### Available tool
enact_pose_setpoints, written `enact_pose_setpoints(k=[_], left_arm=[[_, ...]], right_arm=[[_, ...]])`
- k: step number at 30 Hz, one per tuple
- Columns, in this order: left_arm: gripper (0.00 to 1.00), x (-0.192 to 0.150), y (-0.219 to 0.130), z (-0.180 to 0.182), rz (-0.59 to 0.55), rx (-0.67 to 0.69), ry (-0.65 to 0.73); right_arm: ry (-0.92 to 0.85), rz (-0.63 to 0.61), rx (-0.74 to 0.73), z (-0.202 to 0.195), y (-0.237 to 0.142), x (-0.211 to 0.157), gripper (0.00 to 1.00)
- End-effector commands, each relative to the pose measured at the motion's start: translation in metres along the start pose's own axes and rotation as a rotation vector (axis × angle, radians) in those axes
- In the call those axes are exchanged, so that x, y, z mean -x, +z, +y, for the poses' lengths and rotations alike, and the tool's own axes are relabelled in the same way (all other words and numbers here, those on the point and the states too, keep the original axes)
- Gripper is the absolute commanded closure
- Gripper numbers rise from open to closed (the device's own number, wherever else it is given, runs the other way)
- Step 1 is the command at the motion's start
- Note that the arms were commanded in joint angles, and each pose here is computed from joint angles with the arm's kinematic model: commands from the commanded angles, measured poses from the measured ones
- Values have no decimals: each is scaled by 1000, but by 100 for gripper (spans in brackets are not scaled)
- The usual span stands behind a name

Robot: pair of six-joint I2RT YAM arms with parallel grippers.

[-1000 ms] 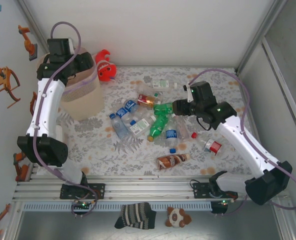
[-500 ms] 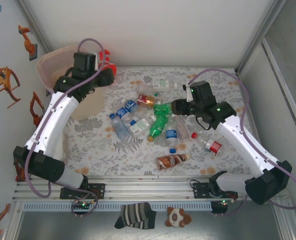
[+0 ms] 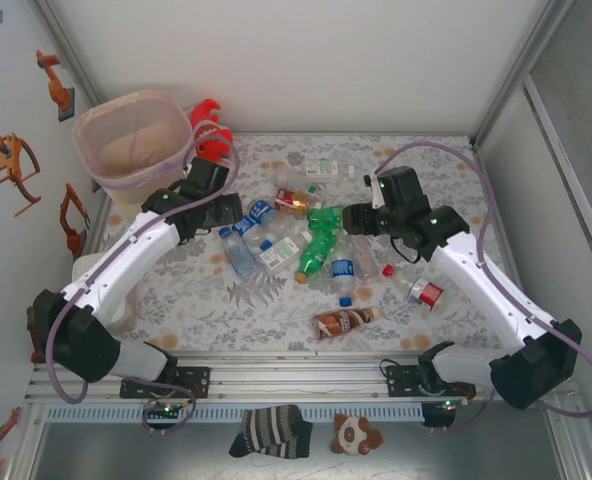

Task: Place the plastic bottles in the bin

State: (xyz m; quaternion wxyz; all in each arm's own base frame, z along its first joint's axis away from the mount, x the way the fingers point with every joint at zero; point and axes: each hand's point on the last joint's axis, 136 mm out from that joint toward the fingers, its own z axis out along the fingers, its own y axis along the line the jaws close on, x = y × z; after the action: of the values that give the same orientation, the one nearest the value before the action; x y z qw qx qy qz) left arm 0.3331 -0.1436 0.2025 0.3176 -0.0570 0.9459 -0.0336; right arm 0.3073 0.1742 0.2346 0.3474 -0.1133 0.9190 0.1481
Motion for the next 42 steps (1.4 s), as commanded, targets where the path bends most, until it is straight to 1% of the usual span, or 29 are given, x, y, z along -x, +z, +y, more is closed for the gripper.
enact_pose_setpoints(k=[1,6,11,15,25,34,42], left_arm=[[26,-15,15,1,29,22,-79],[26,-47,46,-2,121,24,-116],[25,-71,70,-6,203,22,-136],[24,-85,84,-3,242,47,-147],[22,-114,104,5,321,56,-168],[23,-123,116,6,350,55,-175],[29,-125,119,6,358,54,-170]], right_arm=[[0,-11,2,-3,-4,-3,27],[4,-6,-5,-5,-4,-7,27],[5,-8,-11,-6,-4,-6,27],[1,-3,-11,-5,-4,-5,27],[7,5,-10,-5,-2,-5,27],[13,9,-1,-3,0,-5,27],[18,10,1,-2,2,-3,27]])
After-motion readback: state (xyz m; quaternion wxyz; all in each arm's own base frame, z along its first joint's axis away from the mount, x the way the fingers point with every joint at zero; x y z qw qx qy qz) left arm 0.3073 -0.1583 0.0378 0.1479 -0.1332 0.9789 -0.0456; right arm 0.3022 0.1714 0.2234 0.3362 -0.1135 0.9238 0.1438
